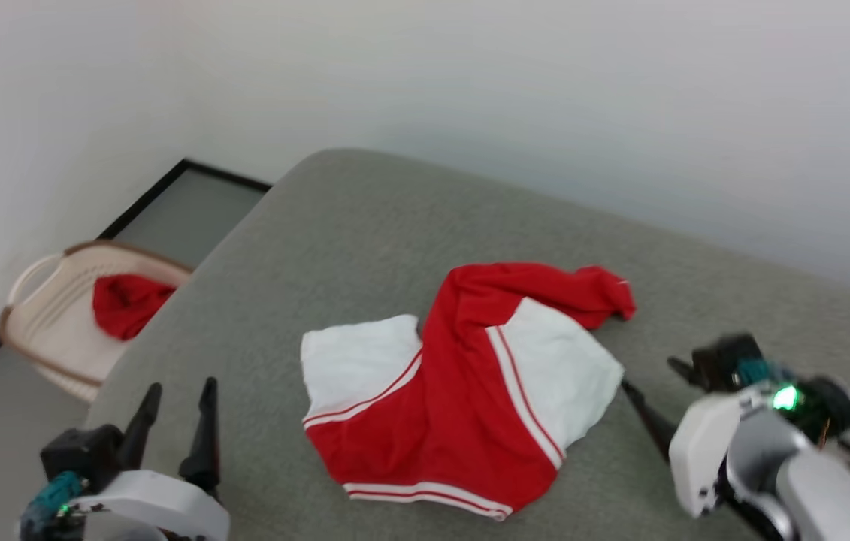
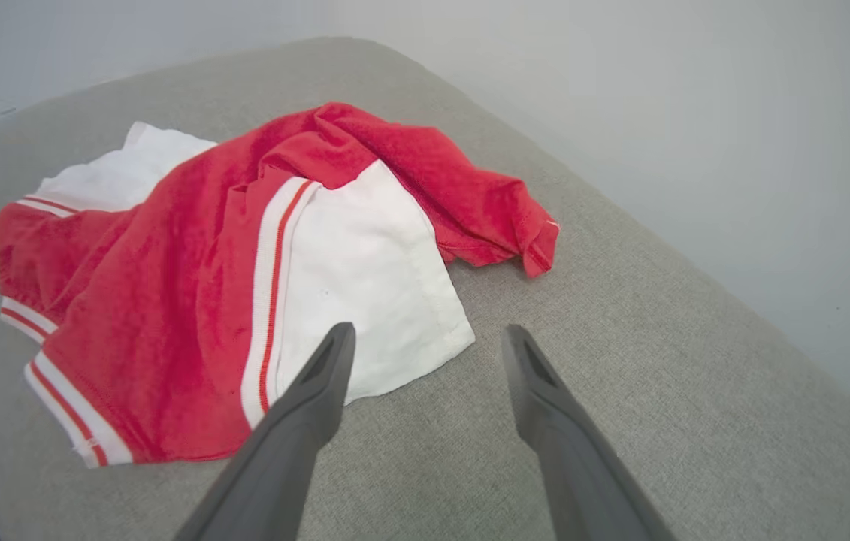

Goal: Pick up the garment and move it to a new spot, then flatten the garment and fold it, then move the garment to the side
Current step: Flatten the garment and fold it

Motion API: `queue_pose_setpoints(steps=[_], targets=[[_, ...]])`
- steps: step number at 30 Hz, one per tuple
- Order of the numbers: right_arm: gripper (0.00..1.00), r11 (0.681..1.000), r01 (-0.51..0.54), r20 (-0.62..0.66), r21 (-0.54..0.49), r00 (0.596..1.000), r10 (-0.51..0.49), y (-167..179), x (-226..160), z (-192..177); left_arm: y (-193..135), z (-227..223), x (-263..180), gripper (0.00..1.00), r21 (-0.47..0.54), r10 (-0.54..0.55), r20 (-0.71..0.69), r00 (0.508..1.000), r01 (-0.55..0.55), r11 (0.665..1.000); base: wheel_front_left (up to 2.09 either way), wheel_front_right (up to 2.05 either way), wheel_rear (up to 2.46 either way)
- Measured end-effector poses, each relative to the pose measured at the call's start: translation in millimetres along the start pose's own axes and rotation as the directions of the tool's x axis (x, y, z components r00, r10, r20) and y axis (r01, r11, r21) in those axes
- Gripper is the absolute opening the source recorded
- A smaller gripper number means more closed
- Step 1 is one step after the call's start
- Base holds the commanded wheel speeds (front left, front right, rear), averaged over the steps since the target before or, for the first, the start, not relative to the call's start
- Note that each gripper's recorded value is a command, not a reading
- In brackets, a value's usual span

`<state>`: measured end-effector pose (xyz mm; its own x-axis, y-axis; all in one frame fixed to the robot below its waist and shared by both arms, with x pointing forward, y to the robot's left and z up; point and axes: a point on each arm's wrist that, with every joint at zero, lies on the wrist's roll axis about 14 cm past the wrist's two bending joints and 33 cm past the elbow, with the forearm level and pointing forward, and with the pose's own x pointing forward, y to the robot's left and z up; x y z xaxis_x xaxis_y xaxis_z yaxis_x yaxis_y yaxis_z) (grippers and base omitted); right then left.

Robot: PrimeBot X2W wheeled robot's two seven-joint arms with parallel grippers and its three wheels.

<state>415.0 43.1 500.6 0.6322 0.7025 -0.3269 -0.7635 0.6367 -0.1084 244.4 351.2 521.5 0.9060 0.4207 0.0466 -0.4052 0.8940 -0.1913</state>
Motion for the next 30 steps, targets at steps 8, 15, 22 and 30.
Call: queue_pose_setpoints(steps=[8, 15, 22, 30], targets=[[1.0, 0.995, -0.092, -0.211, -0.022, 0.974, 0.086, -7.5, 43.4, -22.3, -6.6, -13.2, 3.2, 1.0, -0.021, 0.045, -0.022, 0.999, -0.045, 0.999, 0.0, 0.0, 0.0], [1.0, 0.989, -0.146, -0.357, -0.002, 0.924, 0.136, -10.8, 61.2, -55.7, -18.0, -26.2, 8.7, 1.0, -0.031, 0.046, -0.053, 0.997, -0.048, 0.998, -0.12, -0.12, -0.12], [1.0, 0.987, -0.159, -0.395, 0.021, 0.906, 0.154, -19.1, 73.2, -73.2, -35.5, -34.0, 18.2, 1.0, -0.04, 0.022, -0.065, 0.998, -0.024, 0.999, -0.1, -0.1, -0.1], [1.0, 0.979, -0.201, -0.405, 0.042, 0.892, 0.201, -10.5, 86.9, -87.1, -48.2, -45.3, 25.7, 1.0, -0.051, 0.002, -0.088, 0.996, -0.006, 0.999, -0.06, -0.06, -0.06]])
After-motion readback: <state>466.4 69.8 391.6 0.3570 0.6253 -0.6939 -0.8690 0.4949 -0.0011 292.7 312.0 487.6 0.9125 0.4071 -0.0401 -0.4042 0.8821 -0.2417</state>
